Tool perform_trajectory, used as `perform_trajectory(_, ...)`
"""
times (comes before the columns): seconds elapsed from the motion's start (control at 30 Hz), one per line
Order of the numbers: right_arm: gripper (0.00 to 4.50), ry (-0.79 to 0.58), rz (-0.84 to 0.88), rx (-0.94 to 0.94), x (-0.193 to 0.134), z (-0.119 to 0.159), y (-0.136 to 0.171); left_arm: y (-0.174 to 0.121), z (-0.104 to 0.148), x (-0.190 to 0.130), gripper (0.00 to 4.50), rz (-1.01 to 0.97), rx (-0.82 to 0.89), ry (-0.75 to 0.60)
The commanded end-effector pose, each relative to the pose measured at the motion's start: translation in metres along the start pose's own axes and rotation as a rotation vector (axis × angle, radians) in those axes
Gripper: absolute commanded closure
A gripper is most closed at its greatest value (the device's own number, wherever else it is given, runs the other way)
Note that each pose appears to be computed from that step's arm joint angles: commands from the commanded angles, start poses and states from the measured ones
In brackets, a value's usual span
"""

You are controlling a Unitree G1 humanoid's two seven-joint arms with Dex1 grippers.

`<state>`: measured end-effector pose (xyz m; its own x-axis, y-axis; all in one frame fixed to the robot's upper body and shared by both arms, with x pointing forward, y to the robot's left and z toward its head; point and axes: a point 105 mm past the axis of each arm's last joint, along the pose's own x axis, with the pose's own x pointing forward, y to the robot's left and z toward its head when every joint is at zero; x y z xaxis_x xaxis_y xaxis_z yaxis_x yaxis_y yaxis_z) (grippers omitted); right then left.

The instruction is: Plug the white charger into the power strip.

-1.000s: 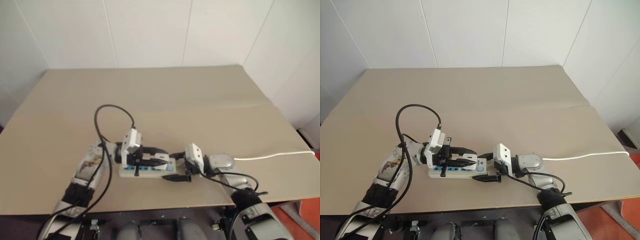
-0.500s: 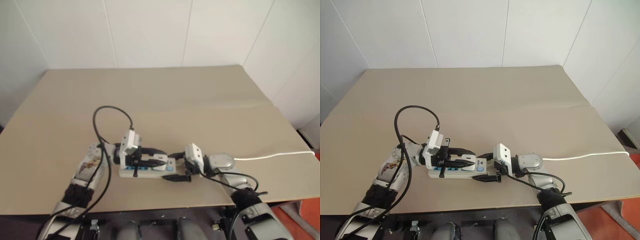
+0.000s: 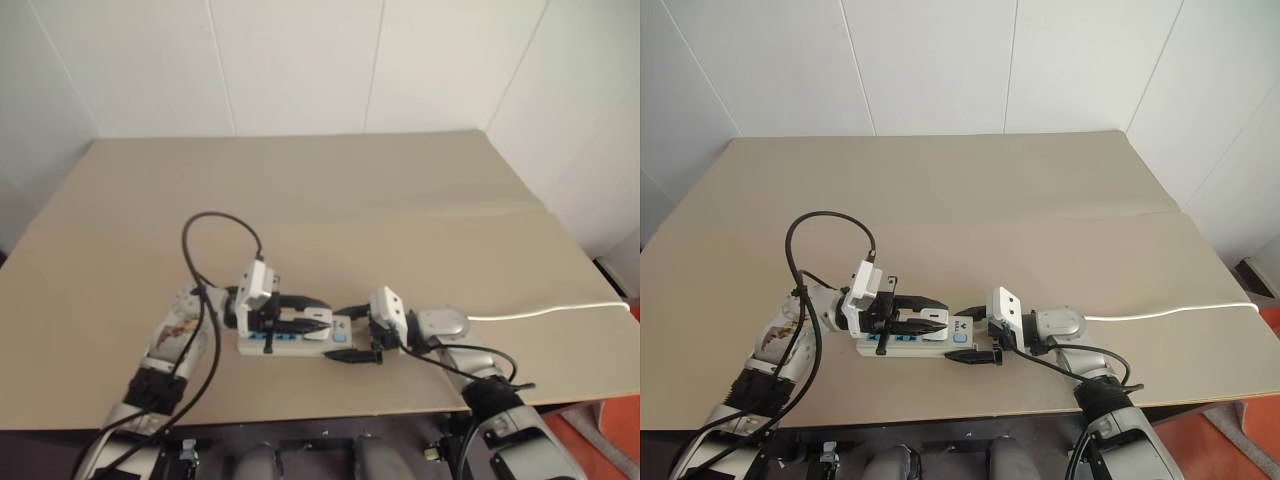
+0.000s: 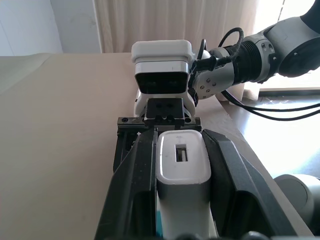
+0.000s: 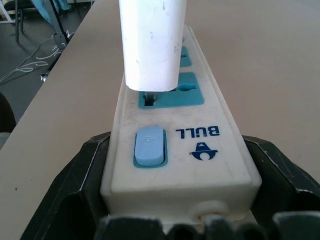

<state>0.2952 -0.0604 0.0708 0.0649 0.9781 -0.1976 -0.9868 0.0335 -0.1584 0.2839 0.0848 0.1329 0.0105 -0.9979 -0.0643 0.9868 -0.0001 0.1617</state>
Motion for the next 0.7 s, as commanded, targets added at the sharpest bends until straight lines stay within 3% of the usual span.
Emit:
perform_trajectory(0.03, 1.07, 0.048, 0.035, 0.031, 0.002, -0.012, 0.010, 0.005, -0.006, -0.011, 3.46, 0.041, -0.019, 0.037)
perform_trajectory(0.3, 1.07, 0.051, 0.034, 0.032, 0.001, -0.013, 0.010, -0.003, -0.015, -0.015, 3.46, 0.000, -0.029, 0.076)
perform_trajectory(0.7, 1.07, 0.055, 0.035, 0.033, 0.001, -0.013, 0.010, -0.008, -0.012, -0.005, 3.46, 0.004, -0.044, 0.017)
